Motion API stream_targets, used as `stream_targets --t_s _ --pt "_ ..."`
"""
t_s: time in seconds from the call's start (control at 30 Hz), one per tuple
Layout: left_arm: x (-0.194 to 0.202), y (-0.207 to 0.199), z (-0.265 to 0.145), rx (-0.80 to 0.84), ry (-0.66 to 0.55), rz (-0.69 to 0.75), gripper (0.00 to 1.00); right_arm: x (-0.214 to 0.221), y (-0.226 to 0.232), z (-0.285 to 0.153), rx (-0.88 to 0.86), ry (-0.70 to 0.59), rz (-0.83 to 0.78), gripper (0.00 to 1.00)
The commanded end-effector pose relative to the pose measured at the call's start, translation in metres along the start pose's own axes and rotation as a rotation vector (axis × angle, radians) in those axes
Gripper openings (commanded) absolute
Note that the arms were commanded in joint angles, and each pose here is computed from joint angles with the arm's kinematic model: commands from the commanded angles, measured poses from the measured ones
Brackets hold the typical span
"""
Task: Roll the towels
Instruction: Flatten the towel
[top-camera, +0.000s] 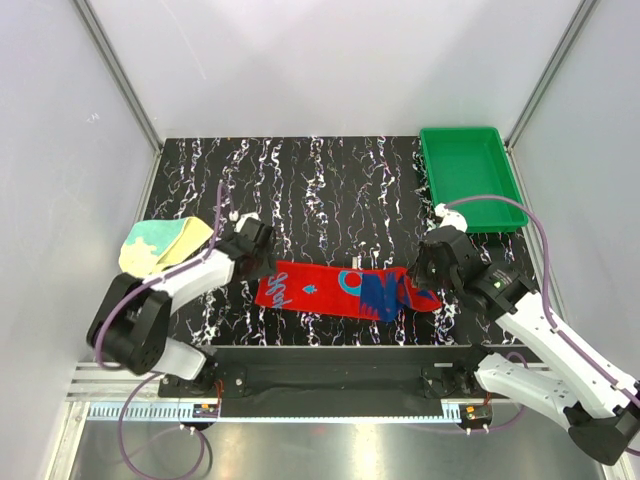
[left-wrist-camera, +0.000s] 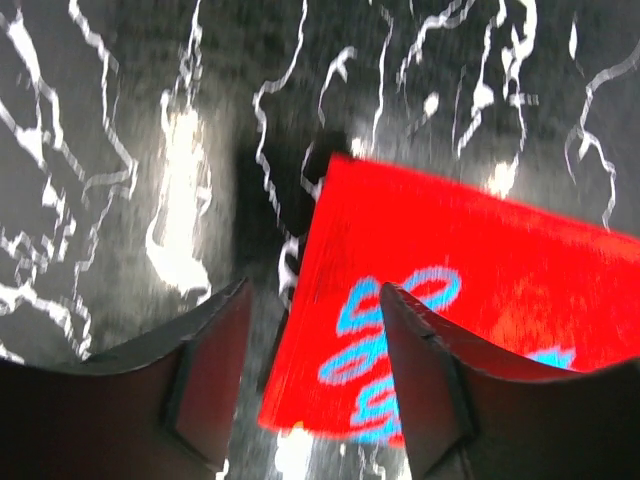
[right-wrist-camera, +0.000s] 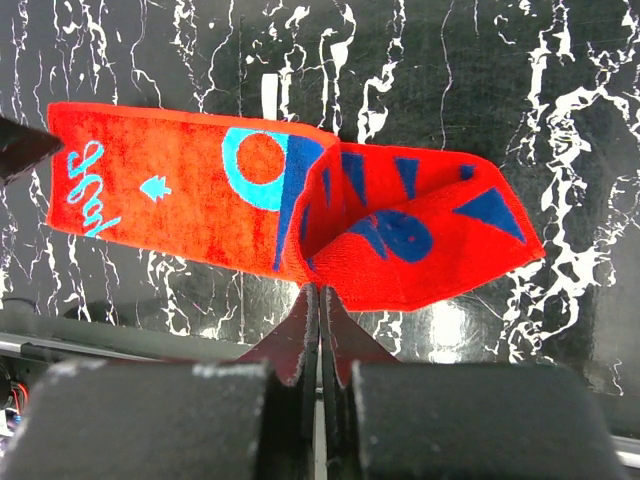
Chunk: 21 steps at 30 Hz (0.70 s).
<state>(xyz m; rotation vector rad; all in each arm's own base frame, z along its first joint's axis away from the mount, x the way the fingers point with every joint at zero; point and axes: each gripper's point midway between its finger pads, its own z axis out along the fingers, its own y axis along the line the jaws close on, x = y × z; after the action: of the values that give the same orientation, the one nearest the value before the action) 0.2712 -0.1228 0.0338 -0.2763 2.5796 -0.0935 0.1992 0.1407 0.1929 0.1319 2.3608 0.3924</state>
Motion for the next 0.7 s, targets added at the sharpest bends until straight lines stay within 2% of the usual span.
stream_targets --t_s 0.0,0.1,0.17,0.2,0.23,0.3,0.53,0.67 --pt "-0.031 -0.011 0.011 -0.007 -0.091 0.004 0.56 -0.002 0.008 0.004 -0.028 -0.008 0.011 0.00" --pt "-0.026 -0.013 0.022 -0.009 -0.071 0.007 0.53 -0.001 0.006 0.004 -0.023 -0.006 0.007 0.00" --pt "-0.022 -0.014 0.026 -0.007 -0.060 0.005 0.47 0.000 0.005 0.003 -0.018 -0.003 0.000 0.00" --pt "-0.020 -0.014 0.030 -0.010 -0.053 0.005 0.43 0.000 0.004 0.003 -0.016 -0.003 -0.004 0.00" --pt "-0.019 -0.013 0.031 -0.012 -0.051 0.005 0.34 0.000 0.004 0.003 -0.015 -0.002 -0.004 0.00" --pt "-0.018 -0.010 0.032 -0.027 -0.054 0.005 0.25 -0.001 0.005 0.003 -0.016 -0.003 -0.004 0.00" --pt "-0.026 0.005 0.019 -0.095 -0.097 0.000 0.19 0.002 0.005 0.007 -0.009 0.010 -0.009 0.00" --pt "-0.045 0.012 -0.008 -0.125 -0.181 -0.013 0.19 -0.002 0.004 0.004 0.000 0.005 -0.012 0.00"
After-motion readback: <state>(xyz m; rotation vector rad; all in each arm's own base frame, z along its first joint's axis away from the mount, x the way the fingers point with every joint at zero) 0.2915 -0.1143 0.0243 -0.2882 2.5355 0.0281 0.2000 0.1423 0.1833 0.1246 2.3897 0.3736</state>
